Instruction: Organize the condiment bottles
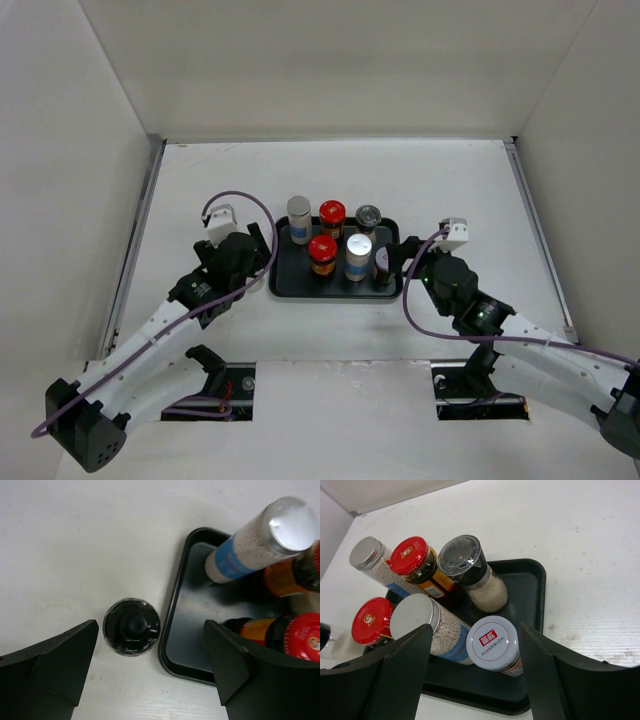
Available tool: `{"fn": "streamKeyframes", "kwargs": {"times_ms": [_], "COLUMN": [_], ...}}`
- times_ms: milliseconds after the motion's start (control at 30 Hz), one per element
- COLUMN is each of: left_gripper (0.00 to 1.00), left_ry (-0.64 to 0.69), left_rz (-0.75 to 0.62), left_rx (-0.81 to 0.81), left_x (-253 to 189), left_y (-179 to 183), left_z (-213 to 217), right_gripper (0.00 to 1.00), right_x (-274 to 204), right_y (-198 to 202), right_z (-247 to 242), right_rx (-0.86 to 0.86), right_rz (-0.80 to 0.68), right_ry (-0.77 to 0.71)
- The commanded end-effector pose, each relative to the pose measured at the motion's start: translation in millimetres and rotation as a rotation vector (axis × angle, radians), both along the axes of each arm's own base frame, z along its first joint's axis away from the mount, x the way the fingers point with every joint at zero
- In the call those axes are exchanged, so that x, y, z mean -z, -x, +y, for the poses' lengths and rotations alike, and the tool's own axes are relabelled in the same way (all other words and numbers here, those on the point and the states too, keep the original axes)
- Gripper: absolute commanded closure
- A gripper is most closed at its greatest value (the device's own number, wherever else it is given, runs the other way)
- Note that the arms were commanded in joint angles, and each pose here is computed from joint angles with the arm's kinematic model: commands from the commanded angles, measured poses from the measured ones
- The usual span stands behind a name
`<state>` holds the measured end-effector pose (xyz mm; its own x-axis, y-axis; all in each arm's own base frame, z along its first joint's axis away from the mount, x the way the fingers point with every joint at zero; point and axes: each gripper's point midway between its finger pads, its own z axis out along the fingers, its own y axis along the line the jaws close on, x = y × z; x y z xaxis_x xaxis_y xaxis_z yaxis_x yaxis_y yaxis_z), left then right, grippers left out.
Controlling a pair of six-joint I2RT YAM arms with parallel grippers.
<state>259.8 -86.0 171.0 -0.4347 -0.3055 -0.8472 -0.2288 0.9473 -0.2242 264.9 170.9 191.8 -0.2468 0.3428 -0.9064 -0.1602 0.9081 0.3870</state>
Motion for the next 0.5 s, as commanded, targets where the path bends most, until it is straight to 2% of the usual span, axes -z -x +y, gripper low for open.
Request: {"fn": "streamKeyframes", "kwargs": {"times_ms": [0, 167, 367, 467], "left_gripper": [0.14, 0.18, 0.26, 0.33], "left_ry": [0.019, 0.009, 0.035, 0.032], "left_rz": [0.019, 0.052, 0.065, 0.073], "left_rx": [-0.054, -0.100, -0.054, -0.045], "left_x": [11, 31, 42, 48], "left_y": [1, -4, -13, -15], "left_z": [10, 22, 8, 4], "right_gripper": [0.22, 0.21, 0.21, 0.21], "right_x": [-17, -15, -14, -13], "right_y": [0, 0, -1, -1], "right_z": [7, 9, 9, 10], "right_rx": [-0.016, -0.020, -0.020, -0.021], "right_rz": [-0.050, -0.045, -0.044, -0.041], "right_ry": [-0.053, -0.046, -0.045, -0.043]}}
